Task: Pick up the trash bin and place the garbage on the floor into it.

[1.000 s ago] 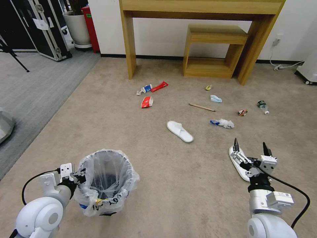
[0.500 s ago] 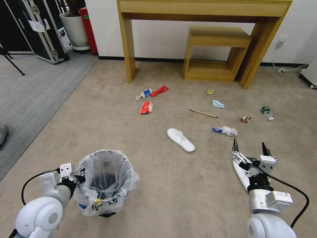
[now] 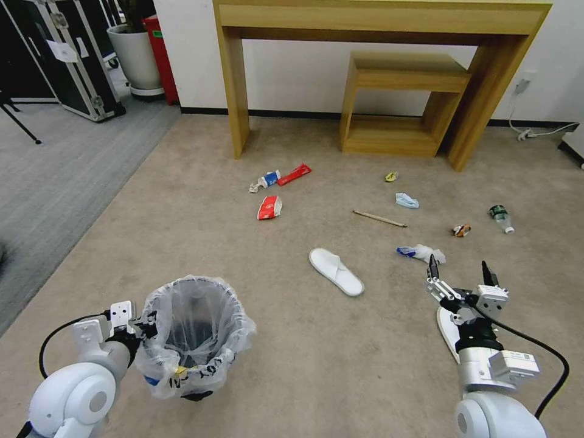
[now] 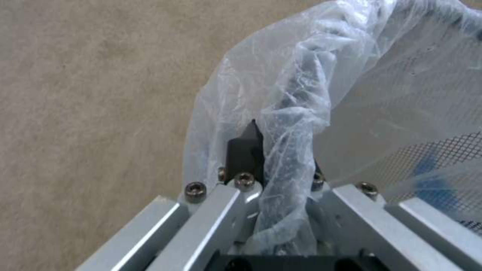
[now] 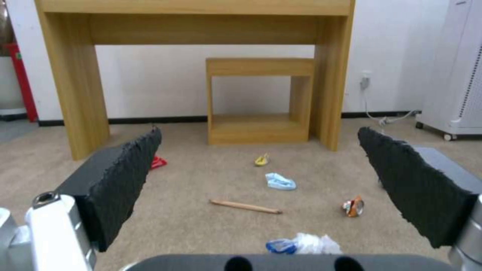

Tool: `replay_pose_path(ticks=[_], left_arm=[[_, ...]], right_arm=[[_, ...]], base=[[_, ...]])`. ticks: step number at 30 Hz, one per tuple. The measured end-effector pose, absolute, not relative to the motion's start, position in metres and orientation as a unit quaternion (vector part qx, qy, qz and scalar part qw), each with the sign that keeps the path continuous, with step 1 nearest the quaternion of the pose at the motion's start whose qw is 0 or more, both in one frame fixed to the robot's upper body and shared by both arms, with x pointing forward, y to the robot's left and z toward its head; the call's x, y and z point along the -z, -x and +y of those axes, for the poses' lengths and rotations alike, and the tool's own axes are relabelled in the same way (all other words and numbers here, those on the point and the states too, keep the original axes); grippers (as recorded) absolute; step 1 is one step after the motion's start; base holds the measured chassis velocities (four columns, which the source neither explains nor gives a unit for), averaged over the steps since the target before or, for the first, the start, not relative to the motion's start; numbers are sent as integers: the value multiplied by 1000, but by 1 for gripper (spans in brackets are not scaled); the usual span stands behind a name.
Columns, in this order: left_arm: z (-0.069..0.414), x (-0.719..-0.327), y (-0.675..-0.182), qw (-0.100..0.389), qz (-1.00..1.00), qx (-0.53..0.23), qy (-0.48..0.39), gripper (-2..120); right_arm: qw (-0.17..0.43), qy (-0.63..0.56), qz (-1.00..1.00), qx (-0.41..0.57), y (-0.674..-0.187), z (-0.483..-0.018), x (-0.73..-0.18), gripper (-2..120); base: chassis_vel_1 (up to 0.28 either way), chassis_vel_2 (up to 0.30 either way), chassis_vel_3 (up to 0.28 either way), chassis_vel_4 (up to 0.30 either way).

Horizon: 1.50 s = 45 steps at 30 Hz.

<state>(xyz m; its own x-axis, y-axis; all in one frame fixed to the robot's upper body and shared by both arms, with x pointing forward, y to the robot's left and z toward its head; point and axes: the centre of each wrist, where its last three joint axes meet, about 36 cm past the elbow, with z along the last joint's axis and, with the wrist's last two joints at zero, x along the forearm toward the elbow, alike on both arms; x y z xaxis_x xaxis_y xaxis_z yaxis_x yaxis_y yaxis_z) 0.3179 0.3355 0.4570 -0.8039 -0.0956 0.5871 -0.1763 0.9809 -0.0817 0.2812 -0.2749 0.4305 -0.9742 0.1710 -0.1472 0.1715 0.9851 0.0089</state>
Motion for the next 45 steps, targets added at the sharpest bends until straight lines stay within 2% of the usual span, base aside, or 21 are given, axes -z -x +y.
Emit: replay_pose_path(ticks=[26, 45], left_arm=[[340, -454, -322, 307, -946, -65, -76, 2], [341, -450, -322, 310, -945, -65, -77, 2]], right_arm=[[76, -86, 993, -4, -287, -273, -429, 100], [85, -85, 993, -14, -286, -269, -427, 100]], base=[[-106, 102, 105, -105], [-27, 31, 30, -29]])
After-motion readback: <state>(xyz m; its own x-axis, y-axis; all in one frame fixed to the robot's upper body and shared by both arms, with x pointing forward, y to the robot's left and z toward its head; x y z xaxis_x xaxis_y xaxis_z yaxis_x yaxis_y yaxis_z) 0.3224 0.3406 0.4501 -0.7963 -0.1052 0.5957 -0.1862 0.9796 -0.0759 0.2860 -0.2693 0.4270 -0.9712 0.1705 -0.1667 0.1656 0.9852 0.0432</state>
